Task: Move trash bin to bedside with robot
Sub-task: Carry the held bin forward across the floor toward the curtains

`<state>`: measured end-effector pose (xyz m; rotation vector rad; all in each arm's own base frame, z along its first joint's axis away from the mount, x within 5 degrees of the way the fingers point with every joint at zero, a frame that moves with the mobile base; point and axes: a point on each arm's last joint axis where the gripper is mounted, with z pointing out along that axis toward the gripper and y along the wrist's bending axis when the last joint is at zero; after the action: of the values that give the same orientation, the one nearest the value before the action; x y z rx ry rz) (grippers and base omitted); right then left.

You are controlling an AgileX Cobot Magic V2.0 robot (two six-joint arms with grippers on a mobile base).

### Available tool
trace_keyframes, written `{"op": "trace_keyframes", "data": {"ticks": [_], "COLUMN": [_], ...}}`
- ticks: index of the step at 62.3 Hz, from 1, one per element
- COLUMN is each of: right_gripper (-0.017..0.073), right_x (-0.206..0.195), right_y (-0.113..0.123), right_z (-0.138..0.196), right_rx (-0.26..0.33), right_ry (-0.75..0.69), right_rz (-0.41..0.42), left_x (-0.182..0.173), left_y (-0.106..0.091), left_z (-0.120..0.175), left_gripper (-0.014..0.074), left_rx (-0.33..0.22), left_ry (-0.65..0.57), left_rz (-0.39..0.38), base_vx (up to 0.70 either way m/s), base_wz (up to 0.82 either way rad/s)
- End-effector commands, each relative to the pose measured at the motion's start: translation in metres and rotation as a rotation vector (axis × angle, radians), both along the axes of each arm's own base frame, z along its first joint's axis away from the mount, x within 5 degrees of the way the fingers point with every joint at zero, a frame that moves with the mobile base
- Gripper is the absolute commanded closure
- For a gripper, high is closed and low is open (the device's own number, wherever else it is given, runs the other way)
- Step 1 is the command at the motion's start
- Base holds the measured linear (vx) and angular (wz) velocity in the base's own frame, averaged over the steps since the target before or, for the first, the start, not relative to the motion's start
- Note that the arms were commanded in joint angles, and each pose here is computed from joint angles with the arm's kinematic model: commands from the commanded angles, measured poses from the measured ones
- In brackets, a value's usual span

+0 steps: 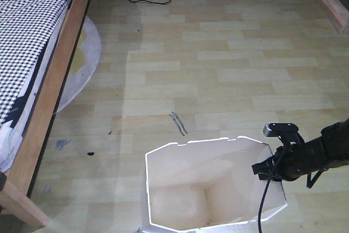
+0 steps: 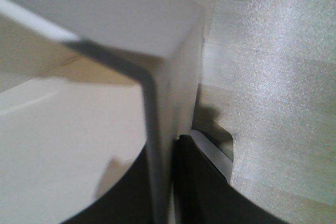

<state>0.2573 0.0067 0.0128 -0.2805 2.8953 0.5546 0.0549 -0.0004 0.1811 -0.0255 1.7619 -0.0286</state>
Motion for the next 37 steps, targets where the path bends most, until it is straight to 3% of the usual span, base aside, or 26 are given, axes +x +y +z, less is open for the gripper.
{"op": "trace_keyframes", "data": {"ticks": [1,37], "right_gripper": [0.0564,0.0564], "right_x": [0.0089,0.0089], "right_y": [0.0145,0.0145], "right_z": [0.0254,0.0254], "right_rx": [0.196,0.196], "right_ry": [-0.07,-0.07], "right_rz": [0.002,0.002], "left_x": [0.0006,0.0006], "left_y": [-0.0001,-0.0001], "left_z": [0.0007,0.0007], "left_gripper": [0.06,0.06], "left_rx": [-0.008,-0.008], "left_ry": [-0.065,-0.065], "left_rz": [-0.001,-0.001], "base_vx": [0.23,0.21], "base_wz": [0.02,-0.02]}}
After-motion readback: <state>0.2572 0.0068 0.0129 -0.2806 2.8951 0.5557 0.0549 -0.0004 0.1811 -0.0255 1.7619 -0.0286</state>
